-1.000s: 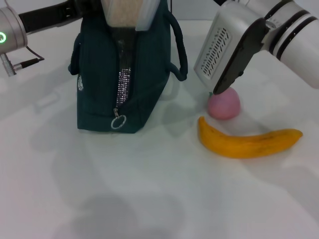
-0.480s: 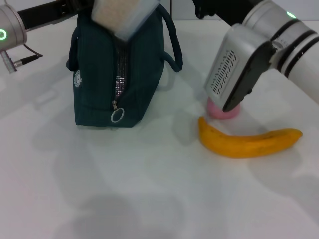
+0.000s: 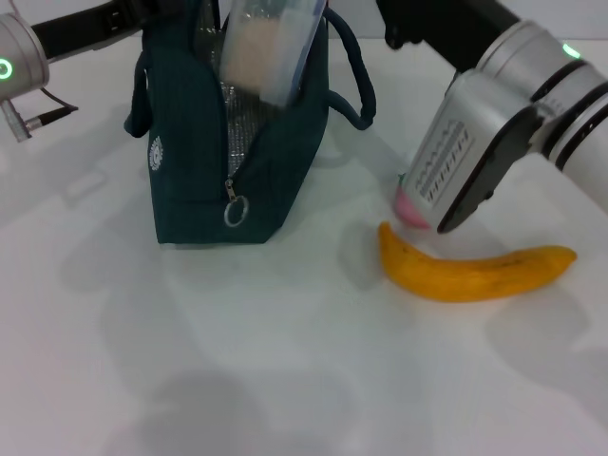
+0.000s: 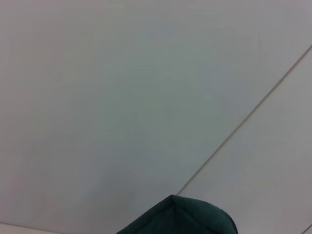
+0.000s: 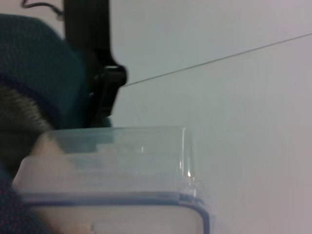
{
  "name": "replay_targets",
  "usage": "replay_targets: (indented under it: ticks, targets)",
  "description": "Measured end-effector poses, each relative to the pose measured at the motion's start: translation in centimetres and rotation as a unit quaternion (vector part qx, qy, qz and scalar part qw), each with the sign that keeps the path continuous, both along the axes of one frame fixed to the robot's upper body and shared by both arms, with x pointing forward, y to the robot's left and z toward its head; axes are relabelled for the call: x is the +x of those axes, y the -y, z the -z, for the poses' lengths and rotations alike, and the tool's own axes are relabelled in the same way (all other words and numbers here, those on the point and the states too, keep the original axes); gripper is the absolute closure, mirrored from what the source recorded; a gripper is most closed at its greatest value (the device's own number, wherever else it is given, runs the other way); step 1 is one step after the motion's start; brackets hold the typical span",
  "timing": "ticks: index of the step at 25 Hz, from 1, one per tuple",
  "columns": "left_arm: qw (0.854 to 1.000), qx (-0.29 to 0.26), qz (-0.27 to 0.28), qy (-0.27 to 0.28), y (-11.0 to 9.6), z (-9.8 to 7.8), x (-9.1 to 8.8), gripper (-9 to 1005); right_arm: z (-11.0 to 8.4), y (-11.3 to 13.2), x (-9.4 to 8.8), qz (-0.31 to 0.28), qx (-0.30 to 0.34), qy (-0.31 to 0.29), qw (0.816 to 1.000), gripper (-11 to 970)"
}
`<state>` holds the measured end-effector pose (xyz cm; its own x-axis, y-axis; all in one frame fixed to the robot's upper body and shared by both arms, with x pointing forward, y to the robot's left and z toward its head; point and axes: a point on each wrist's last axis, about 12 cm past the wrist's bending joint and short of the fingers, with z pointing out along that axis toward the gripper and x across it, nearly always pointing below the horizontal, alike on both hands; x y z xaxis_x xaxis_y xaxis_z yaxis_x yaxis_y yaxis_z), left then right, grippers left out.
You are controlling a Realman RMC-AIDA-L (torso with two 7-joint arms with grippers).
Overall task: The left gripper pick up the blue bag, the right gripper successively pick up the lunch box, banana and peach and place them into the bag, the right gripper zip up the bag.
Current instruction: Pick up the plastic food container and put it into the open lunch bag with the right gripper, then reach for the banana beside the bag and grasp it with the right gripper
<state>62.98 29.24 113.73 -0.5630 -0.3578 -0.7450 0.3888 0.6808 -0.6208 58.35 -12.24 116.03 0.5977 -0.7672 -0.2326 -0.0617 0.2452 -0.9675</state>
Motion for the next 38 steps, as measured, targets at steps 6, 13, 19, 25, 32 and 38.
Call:
replay_targets:
  ticks: [6, 13, 19, 25, 32, 38]
  targets:
    - [1.0, 0.003, 0.003, 0.007, 0.3, 0.0, 0.0, 922, 2.1, -0.6, -0.5, -0.014, -0.025, -0.023, 0.999, 929]
    - [1.0, 0.004, 0.003, 0.008, 0.2, 0.1, 0.0, 920, 1.8, -0.7, -0.7, -0.013, 0.01, -0.023, 1.0, 881]
    - [1.0, 0.002, 0.004, 0.008, 0.4, 0.2, -0.1, 919, -0.7, -0.2, -0.4, 0.001, 0.117, -0.008, 0.993, 728]
    - [1.0, 0.006, 0.0, 0.011, 0.3, 0.7, -0.5, 917, -2.7, 1.7, 0.6, 0.026, 0.249, -0.09, 0.964, 609]
    - [1.0, 0.0, 0.022, 0.009, -0.2, 1.4, -2.0, 916, -0.2, 3.6, 1.7, 0.075, 0.266, -0.332, 0.902, 363]
    - [0.998, -0.026, 0.039, 0.043, -2.1, 2.2, -5.2, 914, -1.5, 2.5, -0.8, 0.046, 0.288, -0.349, 0.891, 323]
